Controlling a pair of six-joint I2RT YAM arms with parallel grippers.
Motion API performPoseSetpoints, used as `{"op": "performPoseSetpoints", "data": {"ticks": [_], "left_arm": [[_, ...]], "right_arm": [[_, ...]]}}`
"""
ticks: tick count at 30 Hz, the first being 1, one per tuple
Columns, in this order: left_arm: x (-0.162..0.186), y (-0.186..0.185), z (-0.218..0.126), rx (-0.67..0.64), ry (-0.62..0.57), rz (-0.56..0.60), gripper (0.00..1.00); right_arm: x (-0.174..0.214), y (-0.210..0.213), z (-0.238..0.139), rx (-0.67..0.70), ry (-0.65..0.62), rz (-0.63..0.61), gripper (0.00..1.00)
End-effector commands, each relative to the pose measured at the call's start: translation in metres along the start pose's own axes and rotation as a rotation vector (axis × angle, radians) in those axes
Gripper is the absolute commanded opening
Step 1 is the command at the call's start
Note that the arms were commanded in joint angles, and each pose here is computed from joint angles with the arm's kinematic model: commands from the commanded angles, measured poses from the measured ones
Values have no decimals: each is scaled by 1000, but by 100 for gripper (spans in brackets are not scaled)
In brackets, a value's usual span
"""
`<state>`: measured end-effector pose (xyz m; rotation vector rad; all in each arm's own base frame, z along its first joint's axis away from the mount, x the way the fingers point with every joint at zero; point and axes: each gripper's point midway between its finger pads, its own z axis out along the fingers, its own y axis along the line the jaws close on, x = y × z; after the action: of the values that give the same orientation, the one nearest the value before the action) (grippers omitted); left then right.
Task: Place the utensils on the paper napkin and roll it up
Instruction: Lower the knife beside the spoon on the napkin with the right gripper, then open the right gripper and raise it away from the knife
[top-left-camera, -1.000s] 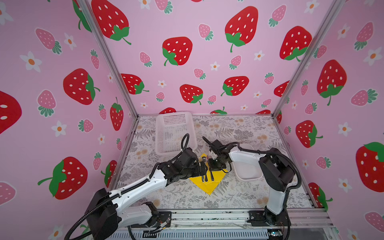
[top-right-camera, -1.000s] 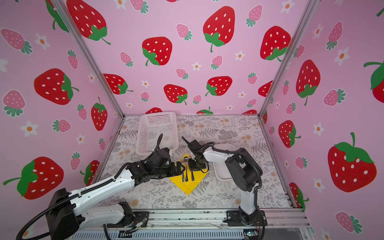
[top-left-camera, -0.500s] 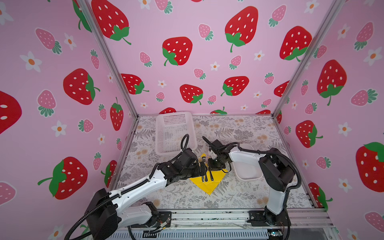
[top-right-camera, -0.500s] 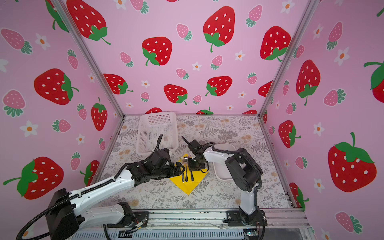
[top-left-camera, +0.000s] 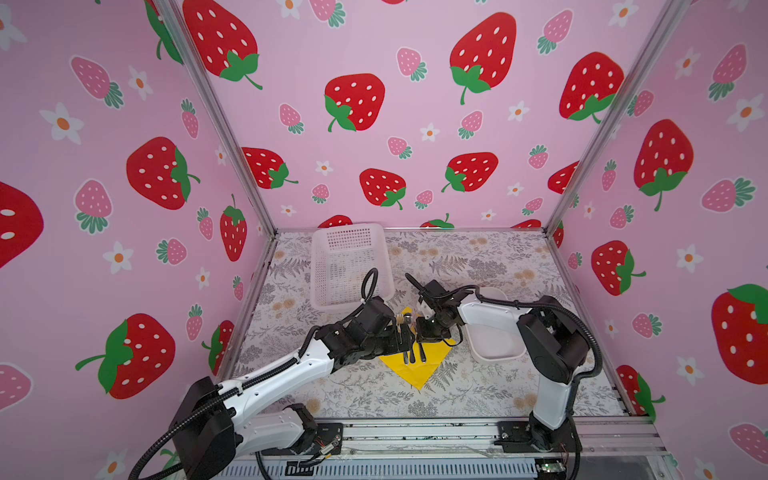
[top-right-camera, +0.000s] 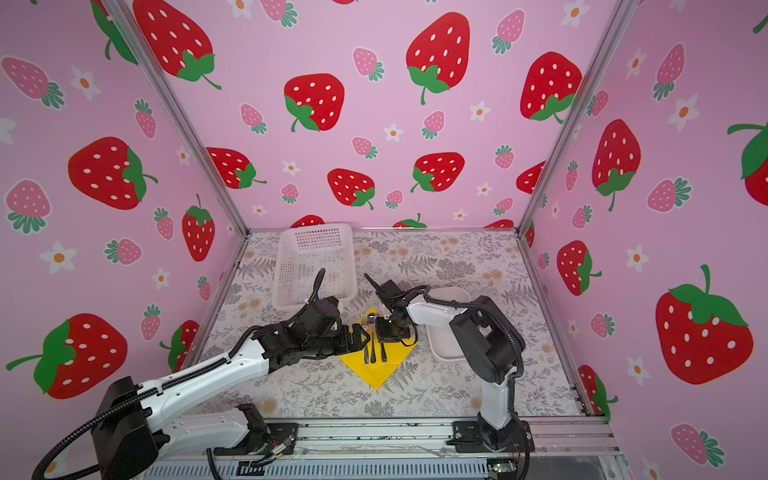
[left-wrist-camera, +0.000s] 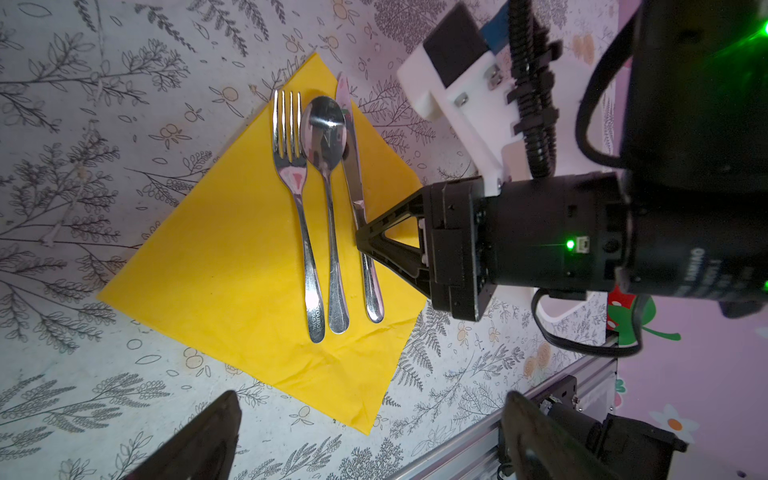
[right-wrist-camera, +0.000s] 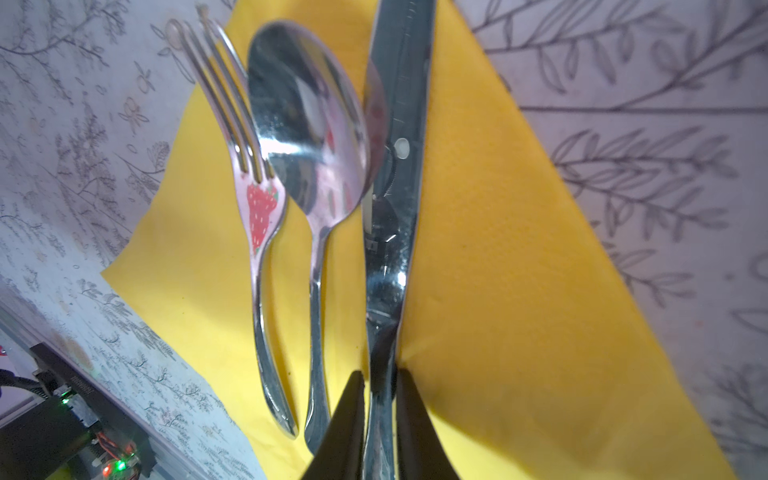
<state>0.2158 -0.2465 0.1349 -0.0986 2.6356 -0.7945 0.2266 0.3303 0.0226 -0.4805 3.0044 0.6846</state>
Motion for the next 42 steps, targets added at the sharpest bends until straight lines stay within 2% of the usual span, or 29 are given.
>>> {"op": "performPoseSetpoints", "data": {"ticks": [1,12,20,27,34,42], "left_arm": [[-2,0,-1,1,-10,-6,99],[-2,1,-1,-3,-5,-9,99],[-1,1,-2,-1,-4,-12,99],[2,4,-3,-4,0,-17,99],[8,9,-5,-2,8,-30,99],[21,10,-10,25,31,-22,99]], "right_arm": [[6,3,-1,-13,11,2,18],[7,-7,-5,47,12,-35,18],[-1,2,-23,30,-49,-56,21],[-8,-3,-39,72,-122,-52,23],[-11,-19,-63,135,-251,4,23],[7,-72,-87,277,-370,133,23]]}}
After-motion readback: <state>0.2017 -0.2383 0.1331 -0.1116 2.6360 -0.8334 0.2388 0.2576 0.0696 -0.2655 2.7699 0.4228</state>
